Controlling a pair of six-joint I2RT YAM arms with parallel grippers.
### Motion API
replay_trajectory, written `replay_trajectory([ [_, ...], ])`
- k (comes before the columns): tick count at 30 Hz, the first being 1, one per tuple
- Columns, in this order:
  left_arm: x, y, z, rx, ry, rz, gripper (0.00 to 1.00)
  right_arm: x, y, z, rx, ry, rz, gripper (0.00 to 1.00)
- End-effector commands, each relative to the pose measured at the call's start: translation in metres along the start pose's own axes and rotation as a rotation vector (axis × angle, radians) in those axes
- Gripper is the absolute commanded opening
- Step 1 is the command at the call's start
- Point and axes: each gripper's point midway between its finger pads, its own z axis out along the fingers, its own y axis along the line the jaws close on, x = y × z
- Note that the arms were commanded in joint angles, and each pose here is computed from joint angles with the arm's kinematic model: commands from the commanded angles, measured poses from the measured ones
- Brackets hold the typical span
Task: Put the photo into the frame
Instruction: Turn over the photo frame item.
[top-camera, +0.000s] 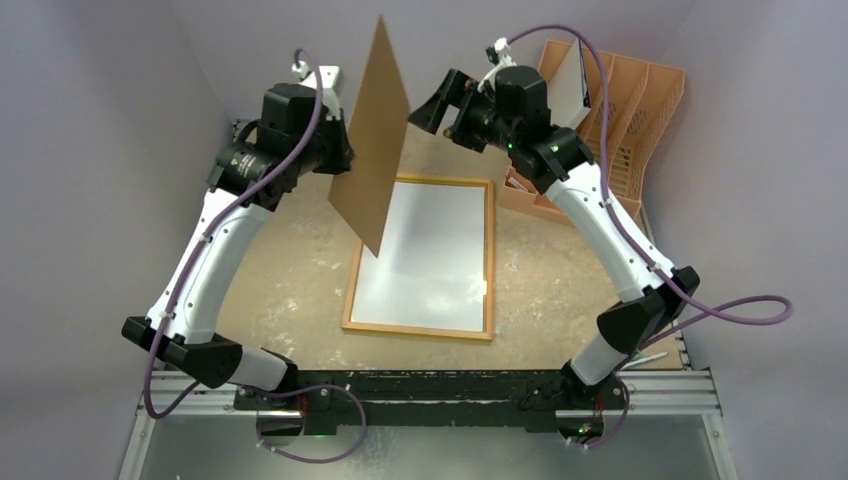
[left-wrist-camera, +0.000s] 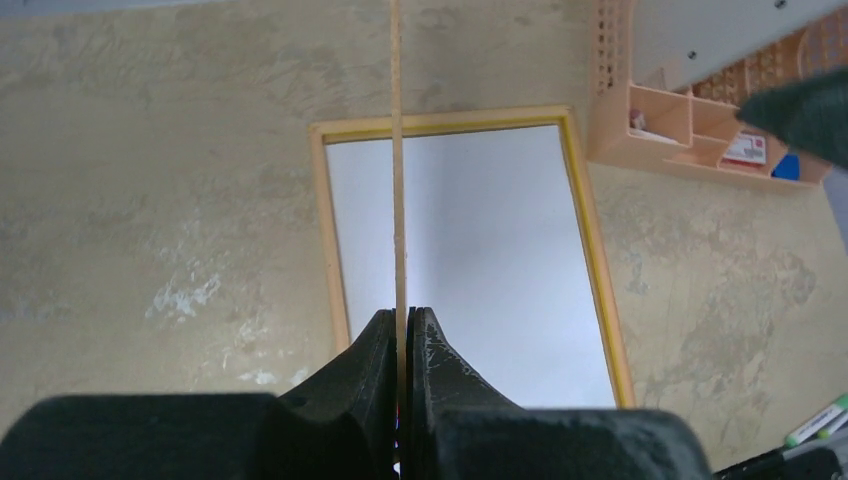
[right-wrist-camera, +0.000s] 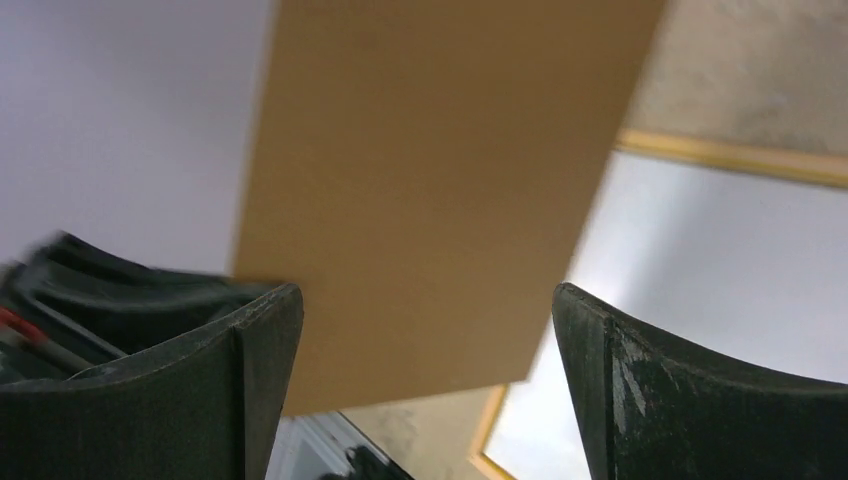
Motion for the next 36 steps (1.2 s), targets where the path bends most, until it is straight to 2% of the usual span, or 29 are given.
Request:
replay_trajectory([
  [1,-0.07,-0.049,-0.027,0.119,-0.299,0.148,0.0,-0.037,0.048,0.001,-0.121,-0.06,0.038,0.95],
  [6,-0.086,-0.054,-0.015,0.055,-0.373,0.226,0.0,-0.066,0.065,0.014,-0.124,-0.116,0.036,0.94],
  [14,-0.105,-0.059,-0.009,0.0,-0.499,0.376,0.0,-0.074,0.046,0.045,-0.051,-0.163,0.067,0.91],
  [26,-0.097,-0.059,0.008,-0.137,-0.539,0.627,0.0,-0.076,0.06,0.055,-0.153,-0.184,0.075,0.9],
  [36,-0.092,-0.063,0.016,-0.126,-0.562,0.678,0.0,-0.086,0.064,0.046,-0.264,-0.216,0.177,0.87],
])
